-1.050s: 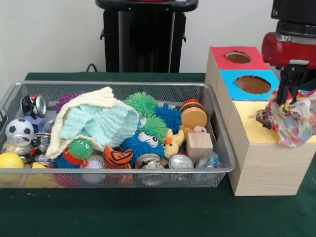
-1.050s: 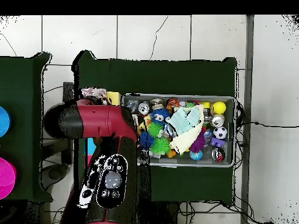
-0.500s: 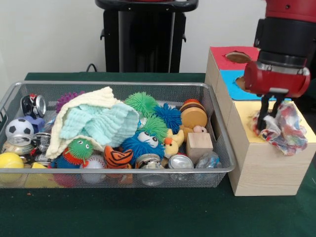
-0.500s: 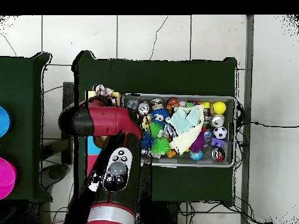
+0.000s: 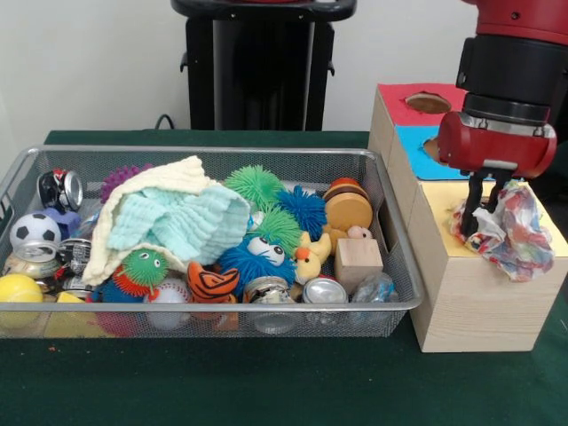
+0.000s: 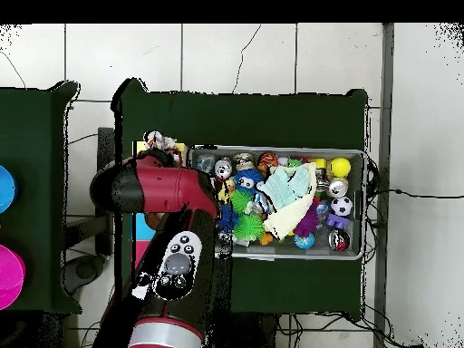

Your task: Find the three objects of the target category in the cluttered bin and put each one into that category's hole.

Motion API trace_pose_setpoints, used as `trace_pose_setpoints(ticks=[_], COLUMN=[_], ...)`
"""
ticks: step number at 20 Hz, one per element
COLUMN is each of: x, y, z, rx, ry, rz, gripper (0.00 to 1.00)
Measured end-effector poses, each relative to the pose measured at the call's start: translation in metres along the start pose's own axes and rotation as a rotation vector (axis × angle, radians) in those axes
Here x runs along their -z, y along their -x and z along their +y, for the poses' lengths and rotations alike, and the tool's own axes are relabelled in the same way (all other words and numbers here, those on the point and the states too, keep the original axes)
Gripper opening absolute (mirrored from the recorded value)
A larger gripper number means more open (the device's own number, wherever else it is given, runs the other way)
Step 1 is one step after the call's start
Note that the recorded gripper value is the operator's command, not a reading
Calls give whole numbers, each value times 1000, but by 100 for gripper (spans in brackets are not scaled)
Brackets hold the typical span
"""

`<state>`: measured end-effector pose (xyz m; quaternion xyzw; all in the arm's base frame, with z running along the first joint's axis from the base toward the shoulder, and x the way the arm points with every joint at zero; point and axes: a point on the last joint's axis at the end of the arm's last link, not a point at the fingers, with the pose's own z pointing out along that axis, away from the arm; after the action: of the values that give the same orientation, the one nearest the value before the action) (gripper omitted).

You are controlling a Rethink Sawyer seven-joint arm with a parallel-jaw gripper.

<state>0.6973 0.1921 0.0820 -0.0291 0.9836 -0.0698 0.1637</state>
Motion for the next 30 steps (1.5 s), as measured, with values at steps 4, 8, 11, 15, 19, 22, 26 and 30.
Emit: trace_pose_setpoints(ticks=[4, 8, 11, 15, 19, 22, 26, 30], x=[5, 15, 23, 38, 42, 44, 55, 70], y=[-7, -19, -27, -39, -44, -49, -59, -65], z=[2, 1, -2, -6, -7, -7, -3, 3], rx=[-10, -21, -27, -33, -39, -40, -36, -30], ry=[2, 2, -2, -4, -1, 0, 6, 16], rz=[12, 34, 52, 89, 107, 125, 180, 227], gripper=[0, 0, 0, 0, 0, 0, 0, 0])
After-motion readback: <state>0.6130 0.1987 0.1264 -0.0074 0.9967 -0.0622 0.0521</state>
